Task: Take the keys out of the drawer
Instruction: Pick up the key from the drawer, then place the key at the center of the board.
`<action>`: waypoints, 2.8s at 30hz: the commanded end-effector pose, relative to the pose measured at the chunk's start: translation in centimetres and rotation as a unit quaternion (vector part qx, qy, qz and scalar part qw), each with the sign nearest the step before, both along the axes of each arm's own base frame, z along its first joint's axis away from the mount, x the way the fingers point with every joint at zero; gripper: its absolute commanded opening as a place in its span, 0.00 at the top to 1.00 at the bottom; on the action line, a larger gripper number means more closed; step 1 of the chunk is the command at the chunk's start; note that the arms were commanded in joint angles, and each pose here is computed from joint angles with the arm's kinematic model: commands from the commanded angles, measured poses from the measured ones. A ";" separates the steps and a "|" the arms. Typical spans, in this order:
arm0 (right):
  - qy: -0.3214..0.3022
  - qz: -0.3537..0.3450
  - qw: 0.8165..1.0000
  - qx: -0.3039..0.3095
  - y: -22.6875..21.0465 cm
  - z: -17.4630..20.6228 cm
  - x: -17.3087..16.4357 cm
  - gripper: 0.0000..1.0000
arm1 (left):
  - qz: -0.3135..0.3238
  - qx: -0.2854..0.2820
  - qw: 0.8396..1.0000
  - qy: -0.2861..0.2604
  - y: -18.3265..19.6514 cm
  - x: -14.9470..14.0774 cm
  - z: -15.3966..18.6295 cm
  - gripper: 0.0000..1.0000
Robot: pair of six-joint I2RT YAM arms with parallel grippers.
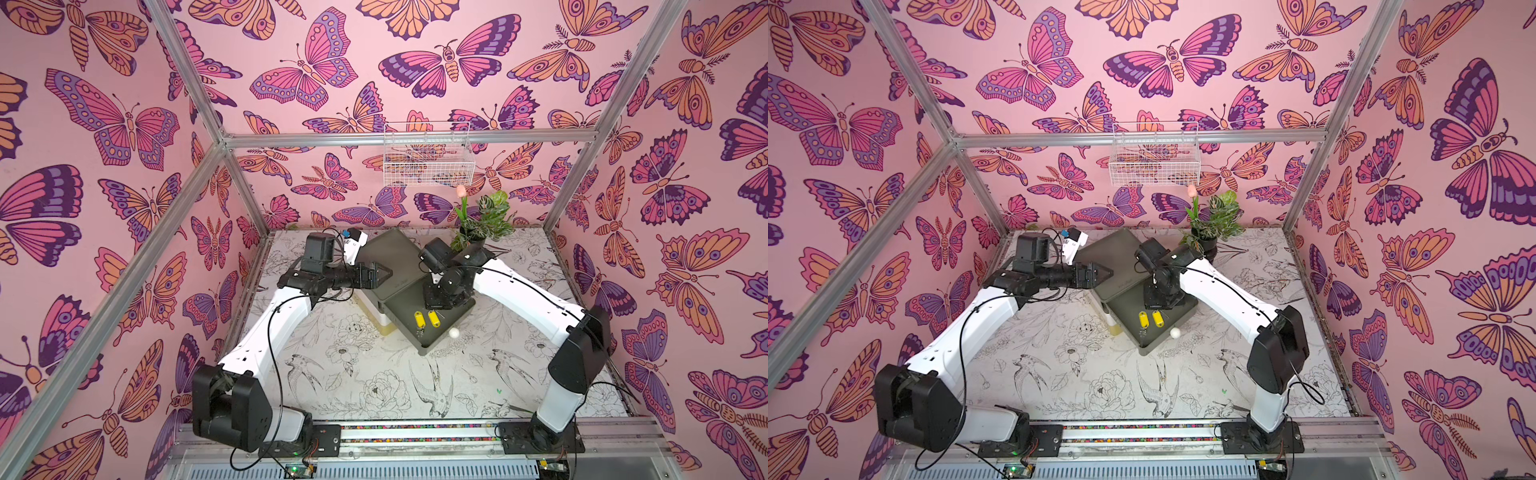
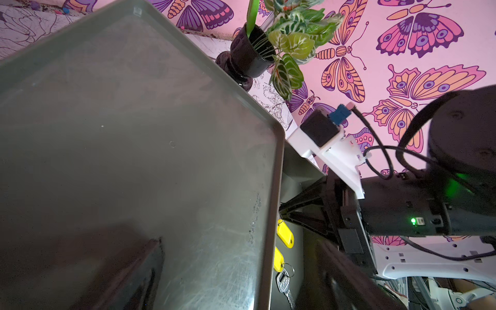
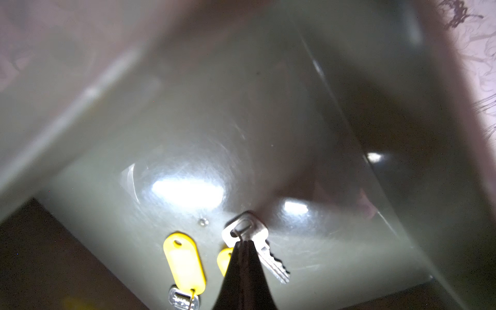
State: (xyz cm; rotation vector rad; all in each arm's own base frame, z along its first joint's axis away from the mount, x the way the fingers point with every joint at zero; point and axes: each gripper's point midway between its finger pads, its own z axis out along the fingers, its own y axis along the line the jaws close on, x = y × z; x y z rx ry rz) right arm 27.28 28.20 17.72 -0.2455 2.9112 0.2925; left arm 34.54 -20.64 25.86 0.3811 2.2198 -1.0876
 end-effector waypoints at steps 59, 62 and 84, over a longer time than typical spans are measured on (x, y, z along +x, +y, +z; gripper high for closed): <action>-0.217 -0.162 0.954 0.128 -17.3 11.3 -0.7 1.00 | -0.139 -0.061 0.986 -0.062 -11.3 -6.5 5.7 0.04; -0.210 -0.173 0.954 0.124 -18.0 10.2 -0.6 1.00 | -0.149 -0.058 0.986 -0.051 -12.1 -6.8 5.0 0.04; -0.155 -0.206 0.958 0.129 -19.2 3.1 0.7 1.00 | -0.207 -0.013 0.978 -0.025 -15.9 -8.7 2.4 0.04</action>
